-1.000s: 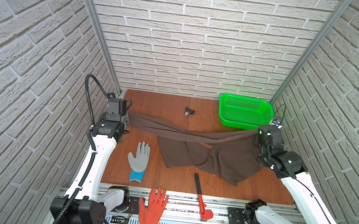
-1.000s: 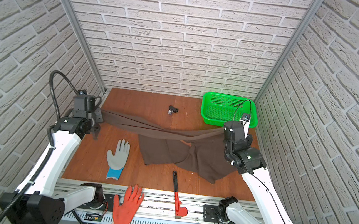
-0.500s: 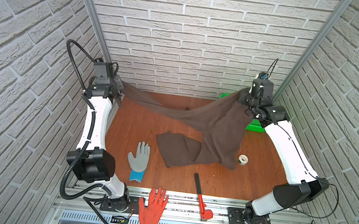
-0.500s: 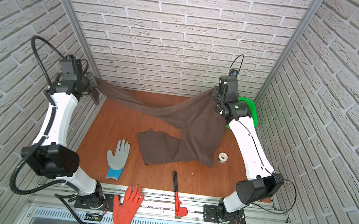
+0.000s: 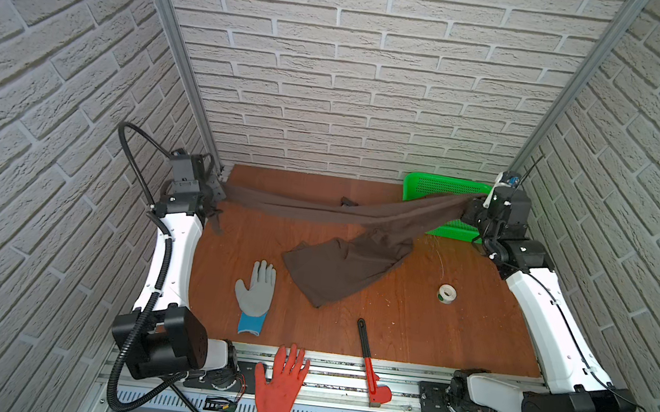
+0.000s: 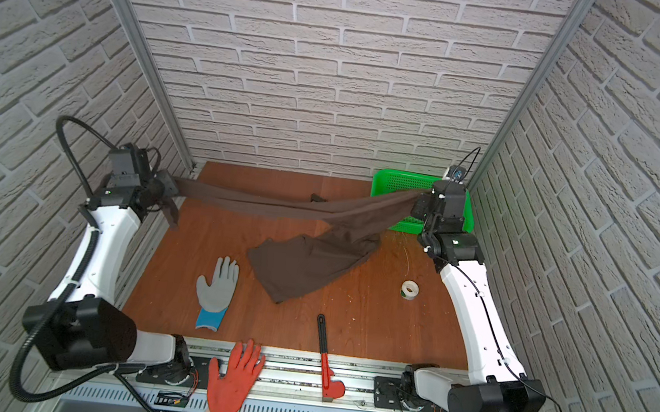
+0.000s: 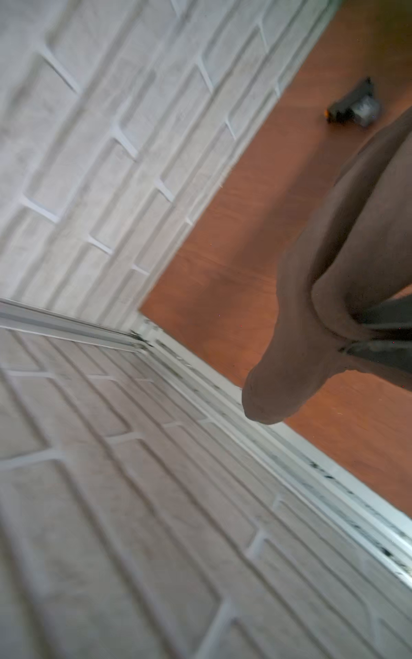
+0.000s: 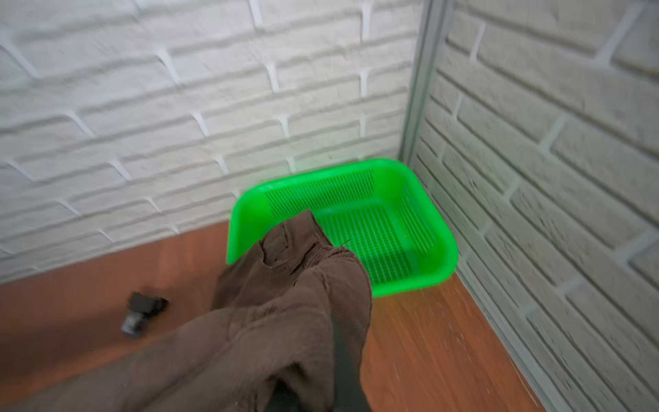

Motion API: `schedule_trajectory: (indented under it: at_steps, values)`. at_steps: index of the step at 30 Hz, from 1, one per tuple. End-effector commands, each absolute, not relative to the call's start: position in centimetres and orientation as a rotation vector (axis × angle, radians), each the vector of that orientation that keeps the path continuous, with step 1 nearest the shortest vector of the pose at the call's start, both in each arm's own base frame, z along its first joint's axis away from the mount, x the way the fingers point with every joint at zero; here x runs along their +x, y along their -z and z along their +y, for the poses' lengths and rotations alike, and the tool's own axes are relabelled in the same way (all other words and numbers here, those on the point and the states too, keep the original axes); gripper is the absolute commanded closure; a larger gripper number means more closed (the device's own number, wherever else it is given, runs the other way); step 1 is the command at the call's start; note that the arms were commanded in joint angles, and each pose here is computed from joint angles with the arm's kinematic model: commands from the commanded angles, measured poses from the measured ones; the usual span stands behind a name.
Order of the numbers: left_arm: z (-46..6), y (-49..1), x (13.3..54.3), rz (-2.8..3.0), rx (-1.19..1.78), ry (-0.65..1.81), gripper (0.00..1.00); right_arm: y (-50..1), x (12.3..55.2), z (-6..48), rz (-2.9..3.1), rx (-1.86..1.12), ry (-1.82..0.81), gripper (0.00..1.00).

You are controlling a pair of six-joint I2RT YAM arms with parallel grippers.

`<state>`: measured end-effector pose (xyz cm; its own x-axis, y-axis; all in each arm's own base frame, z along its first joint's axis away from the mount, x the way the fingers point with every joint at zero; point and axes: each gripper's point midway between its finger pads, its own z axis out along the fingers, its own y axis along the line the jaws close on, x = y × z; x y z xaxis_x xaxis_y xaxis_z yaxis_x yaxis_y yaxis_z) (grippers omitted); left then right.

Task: Fold and stack the trousers
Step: Flatten out the trousers at the center of the table.

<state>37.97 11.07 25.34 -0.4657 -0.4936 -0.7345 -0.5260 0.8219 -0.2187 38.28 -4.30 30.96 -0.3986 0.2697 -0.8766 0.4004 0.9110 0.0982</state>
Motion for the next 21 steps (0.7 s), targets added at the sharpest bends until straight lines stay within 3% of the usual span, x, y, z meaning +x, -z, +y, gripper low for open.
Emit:
schedule_trajectory:
  at_steps: [1, 14, 21]
  values:
    - [12.6, -23.3, 34.7, 2.073, -0.922, -0.06, 1.0, -30.1, 35.4, -7.3, 1.967, 0.629, 0.212, 0.94]
    - [12.0, -19.5, 26.7, 2.08, -1.076, -0.099, 1.0, -27.1, 26.3, -11.1, 2.01, 0.767, 0.493, 0.94]
    - [10.8, -16.6, 24.2, 2.135, -1.112, -0.077, 1.0, -23.2, 23.7, -11.5, 2.065, 0.84, 0.542, 0.94]
